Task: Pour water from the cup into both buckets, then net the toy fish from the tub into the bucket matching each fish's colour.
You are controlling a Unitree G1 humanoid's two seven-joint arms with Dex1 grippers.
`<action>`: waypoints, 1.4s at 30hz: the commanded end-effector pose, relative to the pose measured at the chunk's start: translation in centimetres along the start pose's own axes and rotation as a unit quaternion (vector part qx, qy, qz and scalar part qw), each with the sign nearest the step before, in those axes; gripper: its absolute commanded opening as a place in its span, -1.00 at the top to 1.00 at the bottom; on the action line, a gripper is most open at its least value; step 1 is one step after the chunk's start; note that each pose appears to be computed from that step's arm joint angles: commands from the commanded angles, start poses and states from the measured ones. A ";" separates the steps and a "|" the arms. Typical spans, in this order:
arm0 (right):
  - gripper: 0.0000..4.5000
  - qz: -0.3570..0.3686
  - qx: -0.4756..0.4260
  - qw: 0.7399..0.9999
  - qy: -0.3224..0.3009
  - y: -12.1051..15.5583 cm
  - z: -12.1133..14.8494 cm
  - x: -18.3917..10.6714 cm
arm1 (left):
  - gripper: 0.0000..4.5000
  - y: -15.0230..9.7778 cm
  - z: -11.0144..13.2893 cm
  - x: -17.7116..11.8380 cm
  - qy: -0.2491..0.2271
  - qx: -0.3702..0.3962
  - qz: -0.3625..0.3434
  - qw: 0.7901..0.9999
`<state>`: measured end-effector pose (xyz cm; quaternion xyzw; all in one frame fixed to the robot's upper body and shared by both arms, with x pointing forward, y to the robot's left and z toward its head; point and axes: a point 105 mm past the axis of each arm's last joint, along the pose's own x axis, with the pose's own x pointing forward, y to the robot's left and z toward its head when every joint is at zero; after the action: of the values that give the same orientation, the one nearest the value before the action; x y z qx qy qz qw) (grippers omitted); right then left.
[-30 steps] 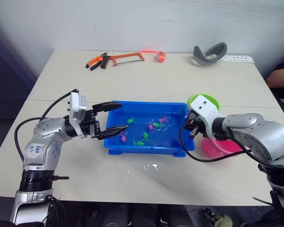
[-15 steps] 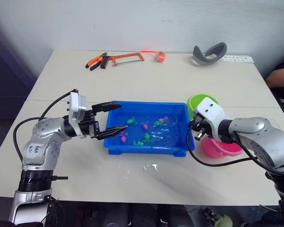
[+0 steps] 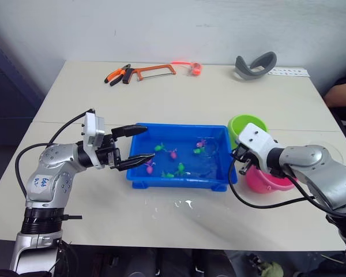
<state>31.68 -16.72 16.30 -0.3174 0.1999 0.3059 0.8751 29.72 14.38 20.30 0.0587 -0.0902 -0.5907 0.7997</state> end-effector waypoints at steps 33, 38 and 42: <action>1.00 0.065 0.172 0.981 -0.057 4.0 1.6 2.5 | -0.99 0.1 1.2 -0.5 -0.001 0.021 0.004 1.000; 1.00 0.050 0.176 0.980 -0.085 4.1 2.8 3.1 | -0.99 0.3 1.1 -1.6 0.007 0.024 0.014 1.000; 1.00 0.032 0.171 0.980 -0.094 3.6 3.1 3.3 | -0.99 0.5 1.0 -2.5 0.016 0.025 0.020 0.999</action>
<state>31.74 -11.00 13.97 -0.1219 0.2056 0.3329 0.9122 29.55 16.29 20.55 0.0805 -0.0790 -0.5736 0.8113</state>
